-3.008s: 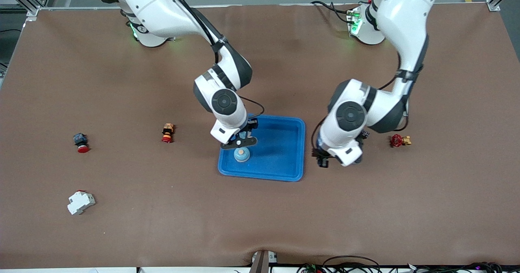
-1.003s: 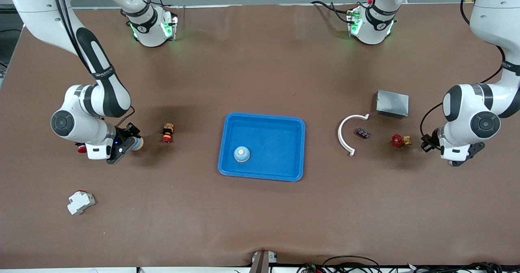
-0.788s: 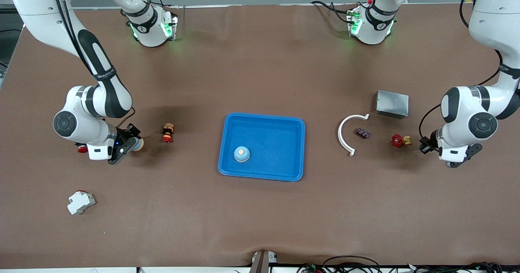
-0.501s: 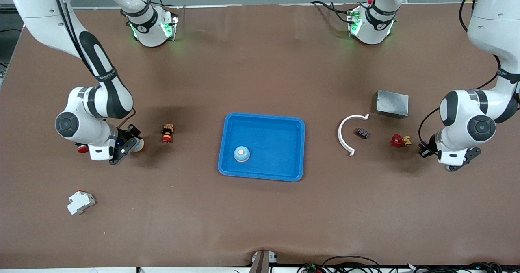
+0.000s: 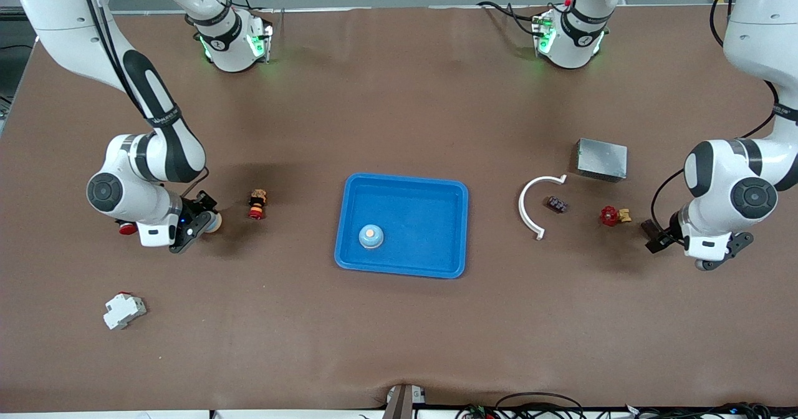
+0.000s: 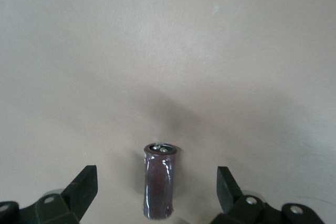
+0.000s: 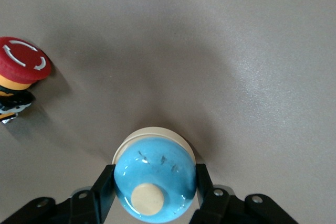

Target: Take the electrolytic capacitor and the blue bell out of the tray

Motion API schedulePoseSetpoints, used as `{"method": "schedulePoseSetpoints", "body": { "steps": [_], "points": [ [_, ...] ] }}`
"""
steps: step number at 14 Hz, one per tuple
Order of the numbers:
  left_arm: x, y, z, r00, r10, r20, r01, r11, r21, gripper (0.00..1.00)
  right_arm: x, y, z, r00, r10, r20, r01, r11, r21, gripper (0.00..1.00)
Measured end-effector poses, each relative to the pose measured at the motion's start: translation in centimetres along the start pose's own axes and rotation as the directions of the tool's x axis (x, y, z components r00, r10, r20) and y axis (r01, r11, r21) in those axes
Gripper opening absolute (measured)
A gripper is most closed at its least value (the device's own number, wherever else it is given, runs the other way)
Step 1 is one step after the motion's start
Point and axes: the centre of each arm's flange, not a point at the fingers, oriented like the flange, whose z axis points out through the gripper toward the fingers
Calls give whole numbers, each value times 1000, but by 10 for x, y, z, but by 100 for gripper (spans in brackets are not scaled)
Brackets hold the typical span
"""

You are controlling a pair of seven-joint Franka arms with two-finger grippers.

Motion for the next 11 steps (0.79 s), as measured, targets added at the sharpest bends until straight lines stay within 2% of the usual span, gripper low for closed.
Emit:
{"method": "schedulePoseSetpoints", "body": {
  "steps": [3,7,9,11],
  "points": [
    [-4,36,-68,999,50,20,-51,999,19,100,0,0,2,1000,0,1,0,1000,2,68],
    [-18,81,-169,980,193,51,-195,980,34,100,-2,3,3,1000,6,2,-6,1000,3,100],
    [-19,86,-205,962,266,58,-268,963,33,100,-4,3,3,1000,7,13,-8,1000,16,100],
    [-19,85,-236,948,318,30,-319,947,24,100,-3,1,0,999,9,31,-10,999,44,100]
  ]
}}
